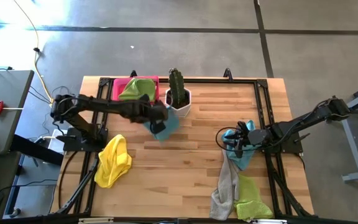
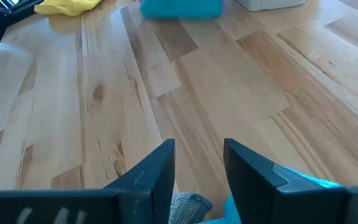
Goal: Fold microfiber towels
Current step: Put the left folded blue microfiber towel on the pink bin
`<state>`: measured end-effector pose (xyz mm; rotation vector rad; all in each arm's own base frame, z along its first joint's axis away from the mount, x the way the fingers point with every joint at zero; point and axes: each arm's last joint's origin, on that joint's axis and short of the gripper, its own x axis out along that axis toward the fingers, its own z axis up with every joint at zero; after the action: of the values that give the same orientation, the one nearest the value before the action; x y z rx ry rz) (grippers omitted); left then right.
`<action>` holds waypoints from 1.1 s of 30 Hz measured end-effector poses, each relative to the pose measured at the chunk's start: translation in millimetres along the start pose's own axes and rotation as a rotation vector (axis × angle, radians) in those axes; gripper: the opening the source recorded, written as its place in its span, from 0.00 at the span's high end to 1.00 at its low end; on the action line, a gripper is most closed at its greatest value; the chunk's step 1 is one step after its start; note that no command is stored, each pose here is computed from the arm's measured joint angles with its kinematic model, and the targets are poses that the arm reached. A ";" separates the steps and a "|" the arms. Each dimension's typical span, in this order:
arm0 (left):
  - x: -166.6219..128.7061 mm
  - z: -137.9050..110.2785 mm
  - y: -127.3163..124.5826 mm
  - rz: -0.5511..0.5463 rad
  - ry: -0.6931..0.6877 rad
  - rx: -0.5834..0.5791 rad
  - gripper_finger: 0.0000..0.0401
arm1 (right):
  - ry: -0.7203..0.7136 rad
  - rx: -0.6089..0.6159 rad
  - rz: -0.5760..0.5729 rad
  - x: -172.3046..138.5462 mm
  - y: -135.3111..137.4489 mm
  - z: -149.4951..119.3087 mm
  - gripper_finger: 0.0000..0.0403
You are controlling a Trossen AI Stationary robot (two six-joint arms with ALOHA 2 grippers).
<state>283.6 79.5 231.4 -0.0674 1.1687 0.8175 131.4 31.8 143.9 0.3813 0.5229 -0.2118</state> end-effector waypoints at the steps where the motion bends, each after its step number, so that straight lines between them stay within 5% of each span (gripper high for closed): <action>1: -1.3 4.1 6.7 0.018 0.005 -0.004 1.00 | 0.000 0.000 -0.001 0.0 -0.1 0.0 0.68; 18: 11.4 35.5 124.1 0.177 0.074 -0.320 0.98 | 0.001 0.000 -0.001 0.0 -0.1 -0.1 0.68; 24: 20.0 45.9 147.6 0.091 -0.037 -0.506 0.96 | 0.001 0.000 -0.001 0.0 -0.1 -0.1 0.68; 33: 15.1 69.0 157.1 0.026 -0.264 -0.612 0.96 | 0.001 0.000 -0.001 0.0 -0.1 -0.1 0.68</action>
<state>245.8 231.1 303.8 -0.4351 0.6426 1.1476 131.4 31.7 143.8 0.3807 0.5245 -0.2126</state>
